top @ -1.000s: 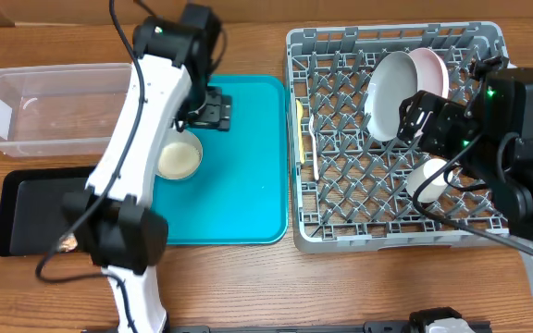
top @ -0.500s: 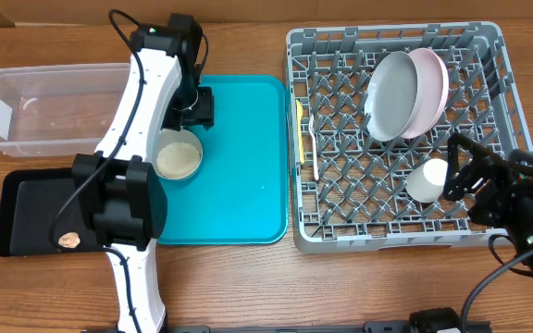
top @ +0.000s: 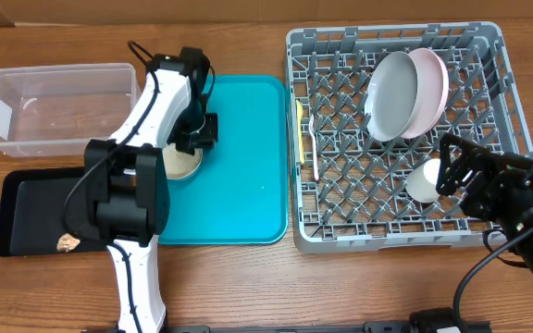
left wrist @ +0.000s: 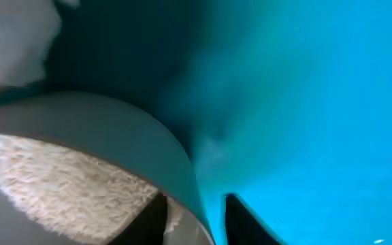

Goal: Sort waste into correct bins and load items into the dishwasher rack
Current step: 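Grasp the white rice bowl rim with the left gripper, then carry the bowl left and tip the rice onto the black tray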

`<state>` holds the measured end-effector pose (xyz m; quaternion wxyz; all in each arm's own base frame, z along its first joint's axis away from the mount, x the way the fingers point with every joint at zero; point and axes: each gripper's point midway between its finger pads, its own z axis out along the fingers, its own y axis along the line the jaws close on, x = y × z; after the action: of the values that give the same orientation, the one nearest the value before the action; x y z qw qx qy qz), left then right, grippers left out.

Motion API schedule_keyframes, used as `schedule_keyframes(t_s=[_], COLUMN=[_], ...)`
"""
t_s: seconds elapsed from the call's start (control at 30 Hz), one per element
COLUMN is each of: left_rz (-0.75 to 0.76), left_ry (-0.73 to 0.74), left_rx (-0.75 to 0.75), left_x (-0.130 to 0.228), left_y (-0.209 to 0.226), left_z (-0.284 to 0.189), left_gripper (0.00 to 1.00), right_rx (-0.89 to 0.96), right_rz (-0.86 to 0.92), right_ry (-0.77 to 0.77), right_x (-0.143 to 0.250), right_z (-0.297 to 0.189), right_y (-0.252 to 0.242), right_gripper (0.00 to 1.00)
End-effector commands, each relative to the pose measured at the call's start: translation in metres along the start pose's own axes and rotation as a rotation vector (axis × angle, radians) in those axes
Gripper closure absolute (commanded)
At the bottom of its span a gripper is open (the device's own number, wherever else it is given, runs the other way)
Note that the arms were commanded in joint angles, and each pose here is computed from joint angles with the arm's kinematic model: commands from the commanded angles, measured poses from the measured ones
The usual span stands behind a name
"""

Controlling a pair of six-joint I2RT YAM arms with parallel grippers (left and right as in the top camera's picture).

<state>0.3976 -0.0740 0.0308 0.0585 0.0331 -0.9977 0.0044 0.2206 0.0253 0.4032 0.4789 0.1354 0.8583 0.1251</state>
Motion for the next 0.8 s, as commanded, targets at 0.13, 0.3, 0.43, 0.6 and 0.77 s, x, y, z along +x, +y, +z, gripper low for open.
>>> schedule_keyframes(t_s=[0.13,0.3,0.43,0.6,0.77], left_rz=[-0.010,-0.027,-0.063,-0.074,-0.125], left_ry=[0.017,-0.045,-0.203,-0.316,-0.420], left_rx=[0.016,0.028,0.075,0.109,0.131], left_x=[0.004,0.009,0.019,0.048,0.090], left_y=[-0.005,-0.005,-0.004,0.001,0.025], left_z=[0.007,-0.029,-0.099,-0.158,-0.211], left_gripper=[0.96,0.96,0.96,0.96,0.96], right_rx=[0.010,0.010,0.009,0.006,0.003], right_rz=[-0.007,-0.007,-0.007,-0.006,-0.006], right_ry=[-0.002,-0.002,-0.003,-0.010,-0.017], right_x=[0.001,0.001,0.001,-0.001,-0.002], right_z=[-0.003,-0.003,-0.003,-0.003,-0.003], right_y=[-0.002,-0.002,-0.002,-0.002,-0.001], right_gripper=[0.00,0.00,0.00,0.00,0.00])
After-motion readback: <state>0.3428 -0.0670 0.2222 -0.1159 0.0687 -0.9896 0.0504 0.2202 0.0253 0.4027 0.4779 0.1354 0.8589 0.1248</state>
